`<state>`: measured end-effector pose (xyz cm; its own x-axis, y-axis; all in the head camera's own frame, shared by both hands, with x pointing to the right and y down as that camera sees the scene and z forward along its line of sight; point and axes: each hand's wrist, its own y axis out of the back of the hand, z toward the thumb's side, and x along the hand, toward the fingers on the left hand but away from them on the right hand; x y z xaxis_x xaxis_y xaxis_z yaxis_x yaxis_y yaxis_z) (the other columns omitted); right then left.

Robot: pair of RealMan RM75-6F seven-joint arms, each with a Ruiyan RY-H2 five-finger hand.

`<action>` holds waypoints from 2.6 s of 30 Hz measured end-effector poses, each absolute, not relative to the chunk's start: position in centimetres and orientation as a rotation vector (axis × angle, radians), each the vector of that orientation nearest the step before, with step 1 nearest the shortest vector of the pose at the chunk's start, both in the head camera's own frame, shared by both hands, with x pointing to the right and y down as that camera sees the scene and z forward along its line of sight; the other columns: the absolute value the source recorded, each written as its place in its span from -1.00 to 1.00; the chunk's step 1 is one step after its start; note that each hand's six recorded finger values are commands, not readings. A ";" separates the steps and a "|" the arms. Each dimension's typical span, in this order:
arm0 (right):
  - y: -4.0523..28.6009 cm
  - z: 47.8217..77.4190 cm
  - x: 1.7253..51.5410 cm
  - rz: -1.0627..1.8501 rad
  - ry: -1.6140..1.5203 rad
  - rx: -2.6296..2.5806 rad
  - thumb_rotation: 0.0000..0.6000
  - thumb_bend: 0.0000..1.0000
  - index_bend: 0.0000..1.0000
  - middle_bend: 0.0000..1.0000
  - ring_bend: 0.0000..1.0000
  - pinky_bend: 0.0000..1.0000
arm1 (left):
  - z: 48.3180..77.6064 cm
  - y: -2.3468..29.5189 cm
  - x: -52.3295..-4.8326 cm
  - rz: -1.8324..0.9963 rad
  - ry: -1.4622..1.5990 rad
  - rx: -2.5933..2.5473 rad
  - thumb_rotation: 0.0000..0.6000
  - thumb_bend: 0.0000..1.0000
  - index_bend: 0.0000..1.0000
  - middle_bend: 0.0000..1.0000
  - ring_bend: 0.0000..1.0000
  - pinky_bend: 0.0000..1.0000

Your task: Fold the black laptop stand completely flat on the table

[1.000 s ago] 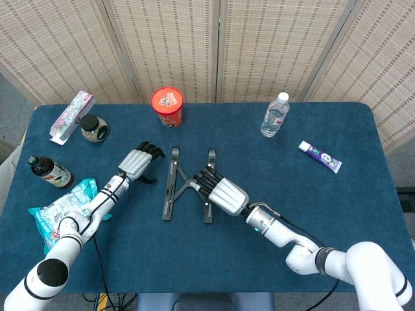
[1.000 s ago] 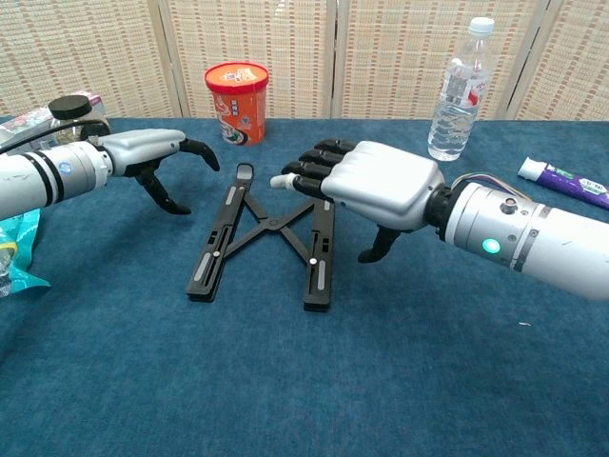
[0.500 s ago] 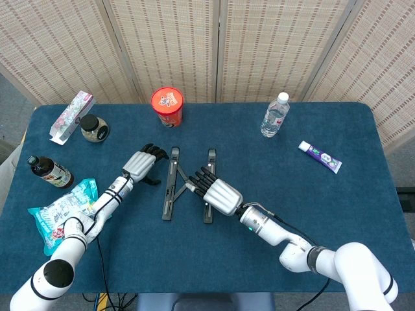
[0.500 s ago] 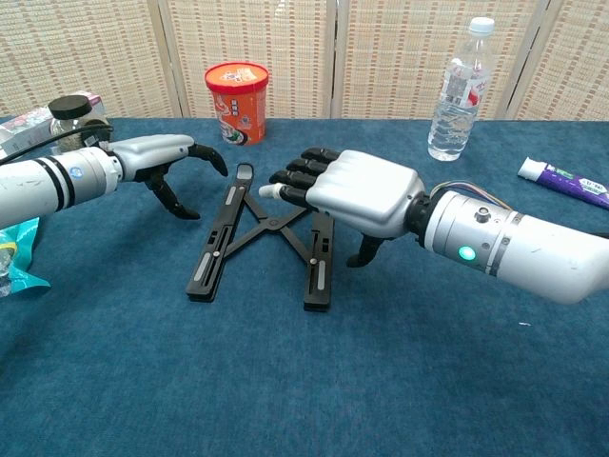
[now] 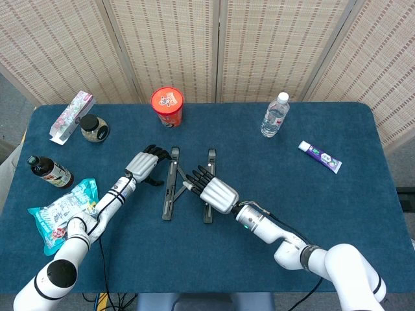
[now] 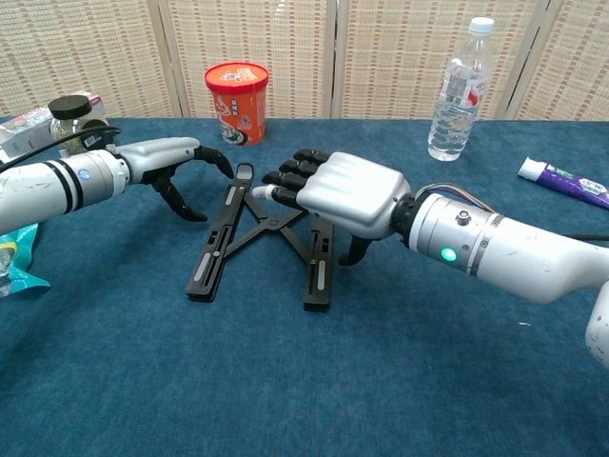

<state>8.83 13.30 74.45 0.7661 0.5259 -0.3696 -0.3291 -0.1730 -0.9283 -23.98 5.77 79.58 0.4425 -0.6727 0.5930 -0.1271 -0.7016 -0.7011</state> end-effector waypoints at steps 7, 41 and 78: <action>13.3 74.8 8.2 0.749 -0.168 -1.561 1.00 -1.00 -1.00 -0.91 -1.00 -1.00 | 79.6 5.8 -23.9 -1.237 0.682 -2.135 1.00 -0.68 -0.55 -0.66 -0.80 -0.96; 13.9 75.2 6.6 0.696 -0.216 -1.530 1.00 -1.00 -1.00 -1.00 -1.00 -1.00 | 80.2 6.4 -23.5 -1.258 0.685 -2.177 1.00 -0.68 -0.55 -0.66 -0.80 -0.96; 12.7 74.3 4.9 0.639 -0.180 -1.535 1.00 -1.00 -1.00 -1.00 -1.00 -1.00 | 79.2 7.0 -21.9 -1.131 0.587 -2.181 1.00 -0.68 -0.54 -0.66 -0.80 -0.92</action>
